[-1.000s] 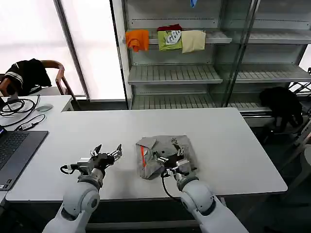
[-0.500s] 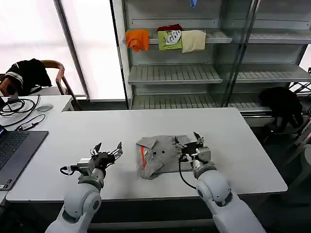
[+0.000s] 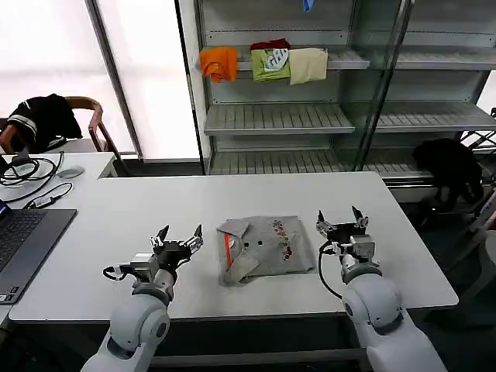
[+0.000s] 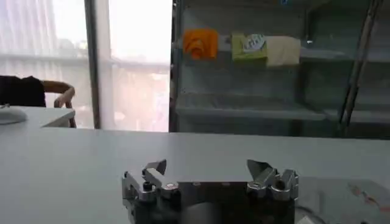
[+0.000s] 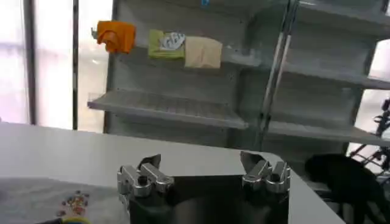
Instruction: Fold and organize the clothes.
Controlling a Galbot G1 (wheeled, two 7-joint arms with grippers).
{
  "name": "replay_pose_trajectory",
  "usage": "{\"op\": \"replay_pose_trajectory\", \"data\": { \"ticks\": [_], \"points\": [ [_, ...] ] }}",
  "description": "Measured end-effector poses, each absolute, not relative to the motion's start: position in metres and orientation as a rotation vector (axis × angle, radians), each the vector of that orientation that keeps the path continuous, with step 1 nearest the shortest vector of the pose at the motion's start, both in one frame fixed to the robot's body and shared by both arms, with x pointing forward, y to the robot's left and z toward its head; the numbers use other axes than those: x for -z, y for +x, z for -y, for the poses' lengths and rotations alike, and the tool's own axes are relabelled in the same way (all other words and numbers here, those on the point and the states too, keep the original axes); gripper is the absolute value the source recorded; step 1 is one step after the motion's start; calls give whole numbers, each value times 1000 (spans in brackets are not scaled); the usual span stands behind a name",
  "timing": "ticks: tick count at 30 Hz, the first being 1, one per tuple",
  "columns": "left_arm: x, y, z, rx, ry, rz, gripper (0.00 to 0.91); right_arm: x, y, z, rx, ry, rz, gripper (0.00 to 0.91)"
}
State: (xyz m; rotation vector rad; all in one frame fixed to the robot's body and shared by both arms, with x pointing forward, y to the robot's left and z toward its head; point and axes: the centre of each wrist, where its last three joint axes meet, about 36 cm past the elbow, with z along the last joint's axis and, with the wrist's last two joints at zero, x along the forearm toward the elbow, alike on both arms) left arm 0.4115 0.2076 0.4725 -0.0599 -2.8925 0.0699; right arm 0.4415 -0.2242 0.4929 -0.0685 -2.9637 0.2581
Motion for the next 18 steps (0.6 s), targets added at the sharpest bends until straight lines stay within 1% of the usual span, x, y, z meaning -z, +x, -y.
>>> {"op": "replay_pose_trajectory", "data": {
  "ticks": [18],
  "points": [
    [-472,411,-206,-62,-70,2899,907,-499,428,248,-231,-159,3025,907]
  ]
}}
